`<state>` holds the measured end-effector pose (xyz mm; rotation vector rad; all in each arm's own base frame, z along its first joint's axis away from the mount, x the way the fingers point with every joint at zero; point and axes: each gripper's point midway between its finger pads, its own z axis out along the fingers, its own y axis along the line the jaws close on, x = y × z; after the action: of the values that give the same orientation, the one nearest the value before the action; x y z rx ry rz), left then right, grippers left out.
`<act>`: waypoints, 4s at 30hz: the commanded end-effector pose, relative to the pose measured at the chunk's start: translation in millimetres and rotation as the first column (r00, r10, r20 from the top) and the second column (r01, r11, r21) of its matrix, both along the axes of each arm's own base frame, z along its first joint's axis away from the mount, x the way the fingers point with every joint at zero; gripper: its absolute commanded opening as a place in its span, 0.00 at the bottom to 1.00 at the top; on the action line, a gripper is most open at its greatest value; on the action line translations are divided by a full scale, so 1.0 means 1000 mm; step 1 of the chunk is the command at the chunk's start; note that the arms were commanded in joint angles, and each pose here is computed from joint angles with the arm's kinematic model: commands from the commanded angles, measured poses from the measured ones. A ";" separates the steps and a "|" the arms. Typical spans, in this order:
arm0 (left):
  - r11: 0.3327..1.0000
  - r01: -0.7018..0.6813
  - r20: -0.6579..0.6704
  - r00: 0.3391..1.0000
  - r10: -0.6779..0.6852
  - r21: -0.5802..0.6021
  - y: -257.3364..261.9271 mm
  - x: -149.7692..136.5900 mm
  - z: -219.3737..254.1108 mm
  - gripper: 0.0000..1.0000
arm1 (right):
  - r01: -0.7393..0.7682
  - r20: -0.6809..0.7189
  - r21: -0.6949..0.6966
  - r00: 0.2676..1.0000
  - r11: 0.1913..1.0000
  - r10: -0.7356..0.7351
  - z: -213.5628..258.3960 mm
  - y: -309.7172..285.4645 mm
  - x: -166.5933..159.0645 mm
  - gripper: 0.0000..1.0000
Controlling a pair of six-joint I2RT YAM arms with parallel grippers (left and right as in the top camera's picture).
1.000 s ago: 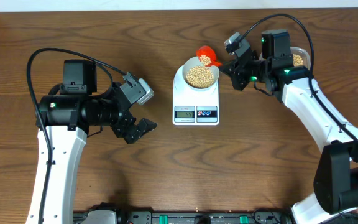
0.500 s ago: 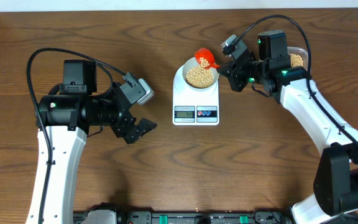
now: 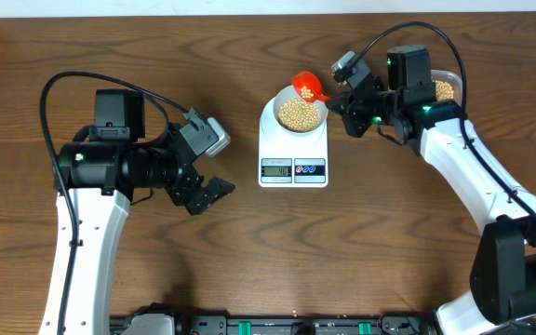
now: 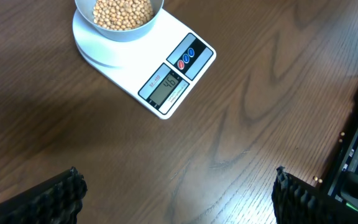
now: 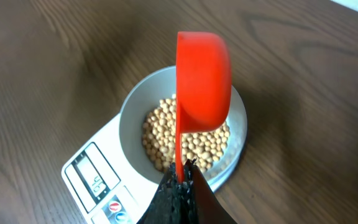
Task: Scoop item into bowl and weigh 50g on scale
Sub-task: 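Hold the scoop over the bowl, tilting it to add a few soybeans, then carry the red scoop right back over the soybean tub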
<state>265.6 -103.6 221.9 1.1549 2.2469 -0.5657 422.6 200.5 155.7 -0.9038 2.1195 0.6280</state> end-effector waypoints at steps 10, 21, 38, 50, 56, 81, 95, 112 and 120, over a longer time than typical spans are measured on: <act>1.000 -0.001 0.012 1.000 0.001 -0.013 -0.001 0.001 0.006 0.98 | -0.002 0.029 -0.038 1.000 0.999 0.003 0.006 -0.001 -0.004 0.01; 1.000 -0.001 0.012 1.000 0.001 -0.013 -0.001 0.001 0.006 0.98 | -0.043 0.045 0.004 0.998 0.999 0.043 0.016 0.006 -0.008 0.01; 1.000 -0.001 0.012 1.000 0.001 -0.013 -0.001 0.001 0.006 0.98 | -0.018 0.055 -0.049 0.998 0.999 0.020 0.010 -0.001 -0.005 0.01; 1.000 -0.001 0.012 1.000 0.001 -0.013 -0.001 0.001 0.006 0.98 | -0.024 0.055 -0.050 0.998 0.998 0.027 0.010 0.002 -0.007 0.01; 1.000 -0.001 0.012 1.000 0.001 -0.013 -0.001 0.001 0.006 0.98 | -0.025 0.053 -0.050 0.998 0.998 0.027 0.009 0.002 -0.007 0.01; 1.000 -0.001 0.012 1.000 0.001 -0.013 -0.001 0.001 0.006 0.98 | 0.017 0.030 -0.119 0.999 0.993 -0.014 0.002 -0.006 -0.011 0.01; 1.000 -0.001 0.012 1.000 0.001 -0.013 -0.001 0.001 0.006 0.98 | -0.066 0.115 -0.190 0.989 0.979 0.089 0.002 0.000 -0.012 0.01; 1.000 -0.001 0.012 1.000 0.001 -0.013 -0.001 0.001 0.006 0.98 | -0.073 0.195 -0.260 0.973 0.963 0.127 0.006 0.004 -0.005 0.01; 1.000 -0.001 0.012 1.000 0.001 -0.013 -0.001 0.001 0.006 0.98 | -0.078 0.196 -0.261 0.972 0.962 0.132 0.006 0.006 -0.006 0.01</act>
<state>265.5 -103.6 221.8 1.1548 2.2472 -0.5660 419.2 204.3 149.1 -1.1610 2.0356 0.3159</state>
